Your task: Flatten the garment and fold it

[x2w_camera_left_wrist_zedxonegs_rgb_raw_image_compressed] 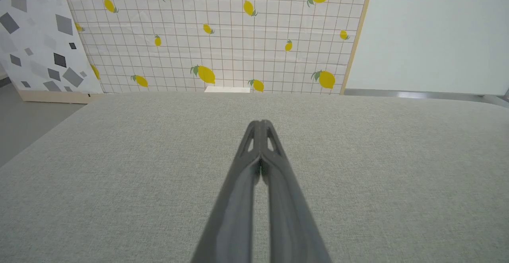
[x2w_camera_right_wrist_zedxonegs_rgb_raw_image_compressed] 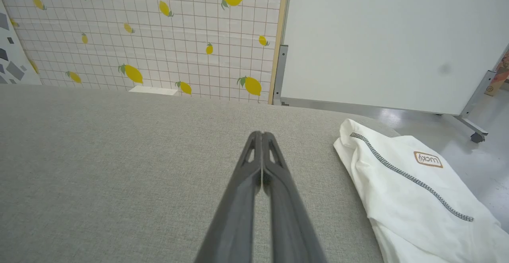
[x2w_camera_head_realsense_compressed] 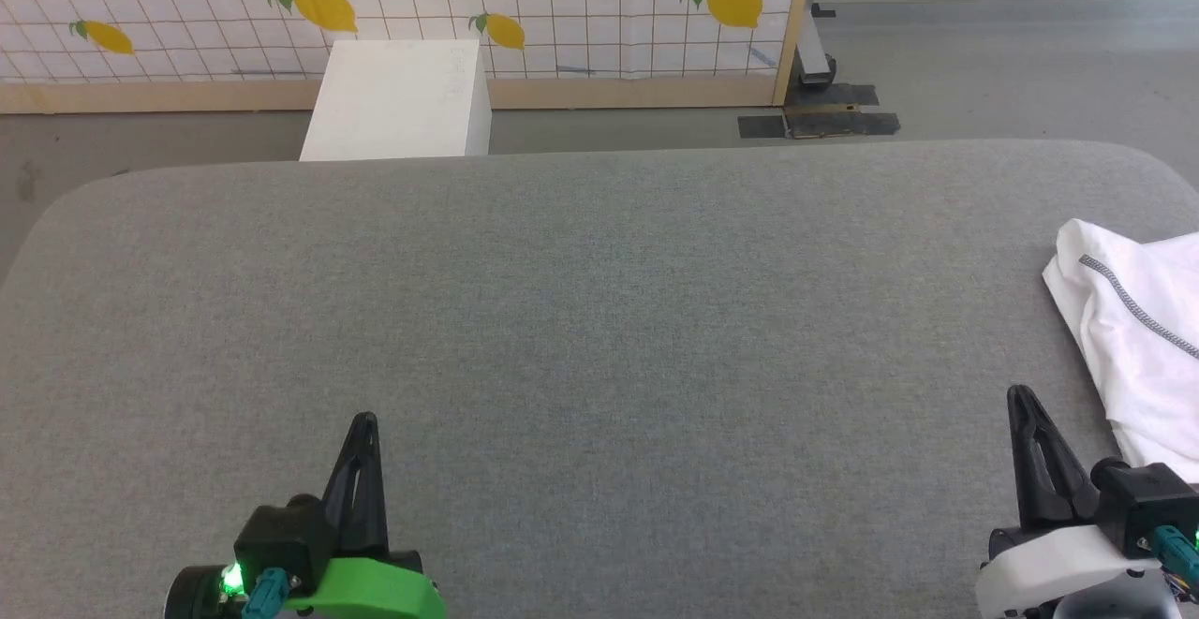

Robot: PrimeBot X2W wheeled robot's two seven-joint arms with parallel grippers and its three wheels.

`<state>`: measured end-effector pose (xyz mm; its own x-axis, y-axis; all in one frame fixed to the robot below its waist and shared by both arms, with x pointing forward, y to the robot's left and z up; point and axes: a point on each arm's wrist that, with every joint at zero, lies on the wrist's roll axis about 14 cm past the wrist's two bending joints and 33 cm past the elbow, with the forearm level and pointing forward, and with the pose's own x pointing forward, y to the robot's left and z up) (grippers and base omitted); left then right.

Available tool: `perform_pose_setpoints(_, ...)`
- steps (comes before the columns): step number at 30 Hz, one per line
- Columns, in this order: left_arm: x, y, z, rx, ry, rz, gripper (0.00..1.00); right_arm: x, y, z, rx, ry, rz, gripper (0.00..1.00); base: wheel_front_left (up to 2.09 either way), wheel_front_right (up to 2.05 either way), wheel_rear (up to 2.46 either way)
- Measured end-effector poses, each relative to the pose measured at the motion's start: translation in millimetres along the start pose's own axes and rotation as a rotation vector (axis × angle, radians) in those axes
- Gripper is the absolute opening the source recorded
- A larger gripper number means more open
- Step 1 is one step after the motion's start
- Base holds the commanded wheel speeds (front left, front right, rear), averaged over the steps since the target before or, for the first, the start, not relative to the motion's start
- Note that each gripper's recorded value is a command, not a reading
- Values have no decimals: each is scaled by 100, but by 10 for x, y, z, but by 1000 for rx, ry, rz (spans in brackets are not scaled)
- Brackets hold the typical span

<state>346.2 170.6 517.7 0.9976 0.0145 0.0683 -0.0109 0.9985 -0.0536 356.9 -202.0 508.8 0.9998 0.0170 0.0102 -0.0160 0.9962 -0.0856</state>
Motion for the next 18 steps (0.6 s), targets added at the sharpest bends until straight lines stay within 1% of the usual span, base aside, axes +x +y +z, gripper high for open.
perform_pose_setpoints(18,47,16,9,19,15,-4,0,22,82,21,10,8,23,0,0,0,0)
